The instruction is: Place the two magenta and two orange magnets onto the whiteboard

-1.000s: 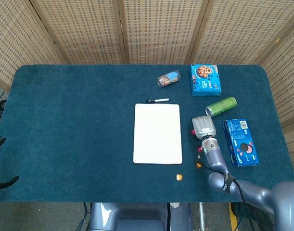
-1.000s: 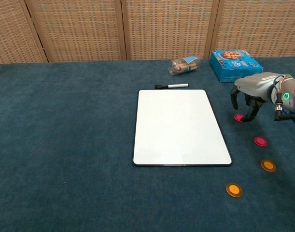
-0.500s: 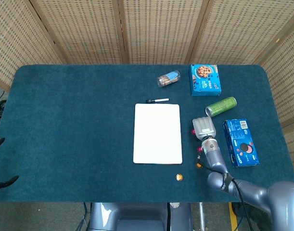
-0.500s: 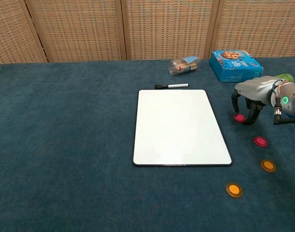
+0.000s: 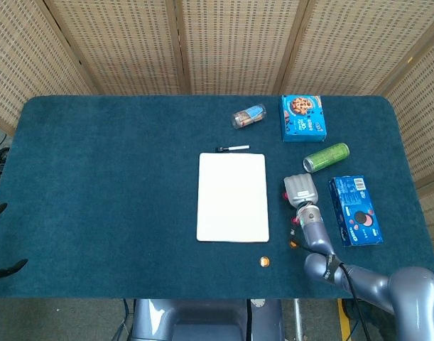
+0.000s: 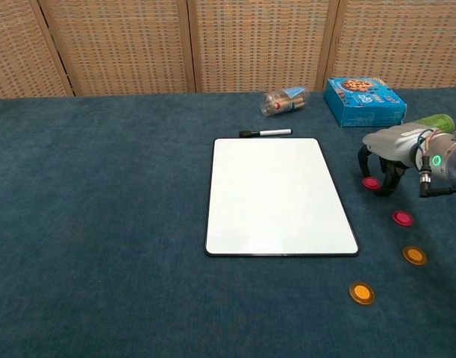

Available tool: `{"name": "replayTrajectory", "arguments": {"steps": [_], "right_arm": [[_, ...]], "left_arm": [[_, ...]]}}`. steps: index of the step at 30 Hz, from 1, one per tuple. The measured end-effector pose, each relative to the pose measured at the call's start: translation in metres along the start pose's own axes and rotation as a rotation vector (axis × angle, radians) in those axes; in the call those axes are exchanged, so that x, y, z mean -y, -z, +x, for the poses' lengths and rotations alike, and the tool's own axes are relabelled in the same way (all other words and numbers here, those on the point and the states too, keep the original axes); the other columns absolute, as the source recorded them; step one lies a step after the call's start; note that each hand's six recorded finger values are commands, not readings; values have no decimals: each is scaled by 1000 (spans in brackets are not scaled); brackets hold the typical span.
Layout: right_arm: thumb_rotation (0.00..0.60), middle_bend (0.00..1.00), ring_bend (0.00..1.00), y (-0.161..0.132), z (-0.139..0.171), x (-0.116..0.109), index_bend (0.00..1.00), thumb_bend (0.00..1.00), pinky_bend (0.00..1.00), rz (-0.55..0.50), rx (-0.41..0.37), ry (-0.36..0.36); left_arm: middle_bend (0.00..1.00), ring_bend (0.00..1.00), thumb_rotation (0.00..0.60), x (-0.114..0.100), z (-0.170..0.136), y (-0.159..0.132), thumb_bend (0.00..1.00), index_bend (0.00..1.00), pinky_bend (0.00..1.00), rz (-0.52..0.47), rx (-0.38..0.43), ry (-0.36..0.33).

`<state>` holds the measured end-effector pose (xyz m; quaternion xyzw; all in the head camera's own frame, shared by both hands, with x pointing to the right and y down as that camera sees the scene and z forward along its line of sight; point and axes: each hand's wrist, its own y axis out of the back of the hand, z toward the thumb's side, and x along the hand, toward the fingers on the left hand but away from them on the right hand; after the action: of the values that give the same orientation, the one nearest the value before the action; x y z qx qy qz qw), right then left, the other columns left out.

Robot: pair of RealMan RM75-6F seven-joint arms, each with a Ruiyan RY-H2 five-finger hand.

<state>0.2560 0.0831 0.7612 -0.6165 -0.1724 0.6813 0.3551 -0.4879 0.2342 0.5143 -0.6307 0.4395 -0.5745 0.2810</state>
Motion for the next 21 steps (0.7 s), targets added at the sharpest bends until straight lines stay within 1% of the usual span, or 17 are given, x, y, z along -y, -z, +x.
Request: {"name": "replayTrajectory", "arguments": {"steps": [1, 4, 11, 21], "right_arm": [[600, 983, 997, 0, 0, 0, 527, 325, 1000, -1, 0, 0], [600, 983, 997, -1, 0, 0, 561, 361, 1000, -11, -1, 0], [600, 983, 997, -3, 0, -1, 564, 363, 1000, -15, -4, 2], [600, 983, 997, -13, 4, -13, 565, 363, 1000, -39, -27, 34]], "left_arm": [[0, 0, 600, 0, 0, 0, 17, 0, 0, 0, 0, -1], [0, 0, 600, 0, 0, 0, 17, 0, 0, -1, 0, 0], [0, 0, 600, -1, 0, 1, 17, 0, 0, -3, -1, 1], [0, 0, 600, -1, 0, 1, 17, 0, 0, -9, 0, 4]]}}
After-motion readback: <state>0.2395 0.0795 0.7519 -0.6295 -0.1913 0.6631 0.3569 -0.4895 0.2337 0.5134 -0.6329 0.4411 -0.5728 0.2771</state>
